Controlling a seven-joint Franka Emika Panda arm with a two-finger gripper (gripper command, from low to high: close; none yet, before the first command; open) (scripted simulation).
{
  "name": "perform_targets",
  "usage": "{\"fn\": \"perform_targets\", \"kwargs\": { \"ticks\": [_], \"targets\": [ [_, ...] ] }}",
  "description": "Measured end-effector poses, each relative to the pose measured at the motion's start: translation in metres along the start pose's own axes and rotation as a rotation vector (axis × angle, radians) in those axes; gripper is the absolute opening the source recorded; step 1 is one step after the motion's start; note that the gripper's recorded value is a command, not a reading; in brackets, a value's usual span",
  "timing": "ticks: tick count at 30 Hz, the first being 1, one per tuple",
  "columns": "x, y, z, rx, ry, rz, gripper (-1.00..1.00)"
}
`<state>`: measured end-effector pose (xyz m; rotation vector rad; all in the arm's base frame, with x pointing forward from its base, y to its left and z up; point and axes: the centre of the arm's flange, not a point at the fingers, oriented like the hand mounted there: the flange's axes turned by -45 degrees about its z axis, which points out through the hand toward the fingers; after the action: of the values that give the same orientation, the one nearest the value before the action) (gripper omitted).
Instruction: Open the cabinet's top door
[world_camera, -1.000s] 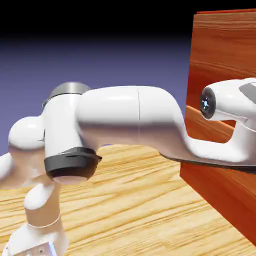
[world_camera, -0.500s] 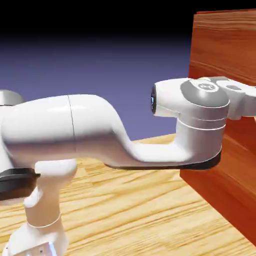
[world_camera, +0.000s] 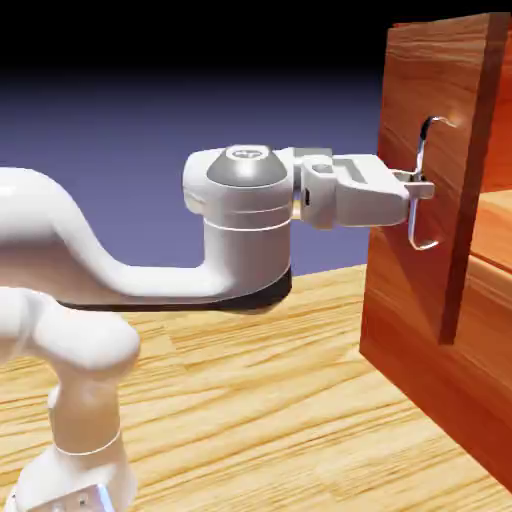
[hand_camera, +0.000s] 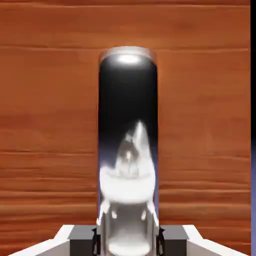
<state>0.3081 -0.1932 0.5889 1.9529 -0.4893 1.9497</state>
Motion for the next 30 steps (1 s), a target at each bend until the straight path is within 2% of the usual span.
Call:
{"fn": "perform_targets", "kwargs": {
  "ticks": [14, 30],
  "targets": [
    [-0.001, -0.056, -0.130, -0.264, 0.001, -0.002, -1.00],
    [-0.001, -0.132, -0.228, -0.496, 0.002, -0.003, -1.00]
  ]
}}
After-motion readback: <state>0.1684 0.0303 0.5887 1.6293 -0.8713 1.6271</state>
